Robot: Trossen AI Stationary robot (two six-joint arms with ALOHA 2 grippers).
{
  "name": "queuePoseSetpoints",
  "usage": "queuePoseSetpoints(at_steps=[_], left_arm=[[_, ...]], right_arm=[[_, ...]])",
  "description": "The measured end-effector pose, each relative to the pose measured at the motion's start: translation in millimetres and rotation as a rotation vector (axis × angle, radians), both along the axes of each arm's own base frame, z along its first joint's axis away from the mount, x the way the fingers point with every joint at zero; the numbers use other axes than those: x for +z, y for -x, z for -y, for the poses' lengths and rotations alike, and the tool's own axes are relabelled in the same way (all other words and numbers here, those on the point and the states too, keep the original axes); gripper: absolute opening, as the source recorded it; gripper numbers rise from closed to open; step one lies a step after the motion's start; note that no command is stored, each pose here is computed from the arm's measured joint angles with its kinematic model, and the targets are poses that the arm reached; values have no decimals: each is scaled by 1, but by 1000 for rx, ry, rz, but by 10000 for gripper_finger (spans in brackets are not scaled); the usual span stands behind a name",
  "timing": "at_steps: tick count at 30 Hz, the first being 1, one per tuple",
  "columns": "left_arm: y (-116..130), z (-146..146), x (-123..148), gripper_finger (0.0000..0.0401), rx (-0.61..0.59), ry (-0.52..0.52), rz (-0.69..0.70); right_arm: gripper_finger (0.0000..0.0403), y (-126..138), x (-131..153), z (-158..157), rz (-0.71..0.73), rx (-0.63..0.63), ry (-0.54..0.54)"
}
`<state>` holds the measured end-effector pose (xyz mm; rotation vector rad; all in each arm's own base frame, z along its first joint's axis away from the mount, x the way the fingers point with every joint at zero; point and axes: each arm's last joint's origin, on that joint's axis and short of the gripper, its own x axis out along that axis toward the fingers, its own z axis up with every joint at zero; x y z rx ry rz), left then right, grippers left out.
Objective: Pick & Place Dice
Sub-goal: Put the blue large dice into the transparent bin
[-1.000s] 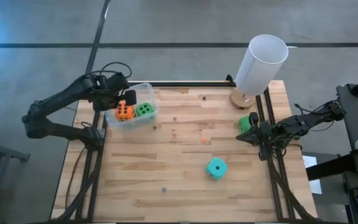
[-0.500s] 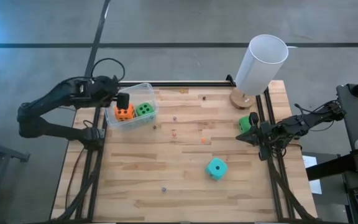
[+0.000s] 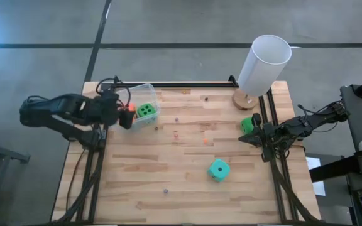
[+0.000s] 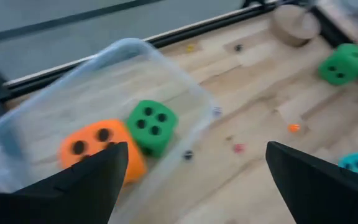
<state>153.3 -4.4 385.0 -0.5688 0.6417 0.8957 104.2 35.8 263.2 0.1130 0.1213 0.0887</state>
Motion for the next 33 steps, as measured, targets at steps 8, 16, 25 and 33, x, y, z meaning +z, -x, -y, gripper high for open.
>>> queuePoseSetpoints(at_steps=[8,16,25,33], left_arm=[[-21,39,-3,375,-176,-36,60],[-40,71,-12,378,-312,-49,63],[-49,76,-16,381,-313,-45,72],[-52,77,-12,372,-311,-27,129]], right_arm=[[8,0,0,0,0,0,0],[8,0,0,0,0,0,1],[8,0,0,0,6,3,56],[8,-4,-3,-2,-17,33,95]])
